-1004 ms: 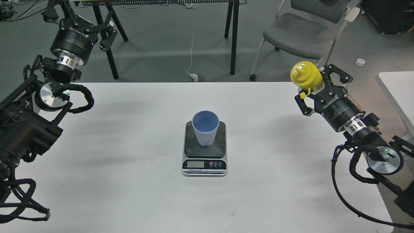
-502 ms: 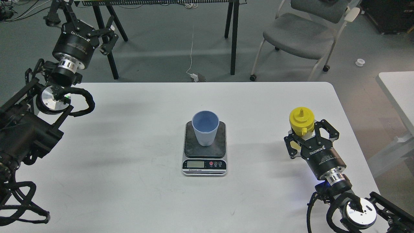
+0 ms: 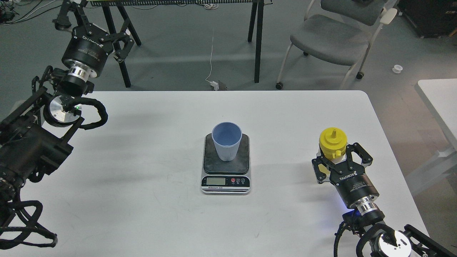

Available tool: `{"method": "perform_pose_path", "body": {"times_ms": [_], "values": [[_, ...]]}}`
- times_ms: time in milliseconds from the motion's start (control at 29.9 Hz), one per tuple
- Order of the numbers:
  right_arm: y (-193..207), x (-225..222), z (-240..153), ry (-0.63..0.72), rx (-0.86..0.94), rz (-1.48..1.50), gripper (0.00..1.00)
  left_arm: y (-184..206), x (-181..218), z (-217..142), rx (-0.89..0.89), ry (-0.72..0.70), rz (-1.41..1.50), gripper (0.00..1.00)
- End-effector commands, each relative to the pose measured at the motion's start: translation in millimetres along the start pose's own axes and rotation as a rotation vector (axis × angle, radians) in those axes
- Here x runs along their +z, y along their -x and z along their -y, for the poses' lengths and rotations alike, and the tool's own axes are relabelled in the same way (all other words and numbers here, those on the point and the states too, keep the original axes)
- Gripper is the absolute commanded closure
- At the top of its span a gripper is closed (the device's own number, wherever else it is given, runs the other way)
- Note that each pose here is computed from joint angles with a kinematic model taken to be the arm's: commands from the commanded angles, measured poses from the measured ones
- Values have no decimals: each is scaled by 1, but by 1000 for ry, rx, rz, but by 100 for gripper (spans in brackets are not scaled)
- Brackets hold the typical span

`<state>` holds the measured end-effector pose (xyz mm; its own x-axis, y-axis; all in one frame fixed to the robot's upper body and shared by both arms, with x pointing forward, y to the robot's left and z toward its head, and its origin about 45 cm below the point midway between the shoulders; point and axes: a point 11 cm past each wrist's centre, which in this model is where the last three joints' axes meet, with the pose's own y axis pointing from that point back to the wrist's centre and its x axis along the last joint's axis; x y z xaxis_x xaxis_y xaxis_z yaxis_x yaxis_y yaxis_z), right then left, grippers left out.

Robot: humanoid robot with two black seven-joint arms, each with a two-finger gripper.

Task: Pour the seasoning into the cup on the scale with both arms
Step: 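Lower the upright yellow bottle back onto the table with the right gripper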

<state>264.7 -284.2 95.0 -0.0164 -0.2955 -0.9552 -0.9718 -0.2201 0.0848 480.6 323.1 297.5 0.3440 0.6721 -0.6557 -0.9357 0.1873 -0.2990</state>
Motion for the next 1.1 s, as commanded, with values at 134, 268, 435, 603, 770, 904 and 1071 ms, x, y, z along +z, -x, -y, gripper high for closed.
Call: {"method": "perform_pose_path", "body": {"times_ms": [134,268,435,603,770,904,1071], "values": [[-19,-5,-5,0,53,-21,57,0,0,0,0,-1,1,1],[-20,-3,-4,-4,58,-14,56,-2,0,0,20,0,7,1],[-21,-3,-4,-4,59,-14,50,7,-2,3,0,-2,3,1],[-26,-6,-7,-9,76,-22,43,6,-2,3,7,-5,5,1],[-29,-6,-9,-9,84,-23,37,6,-1,3,8,-4,7,1],[-29,-6,-9,-12,86,-23,29,5,1,2,7,-1,9,1],[-31,-7,-14,-24,95,-11,23,5,0,2,7,-3,10,1]]}}
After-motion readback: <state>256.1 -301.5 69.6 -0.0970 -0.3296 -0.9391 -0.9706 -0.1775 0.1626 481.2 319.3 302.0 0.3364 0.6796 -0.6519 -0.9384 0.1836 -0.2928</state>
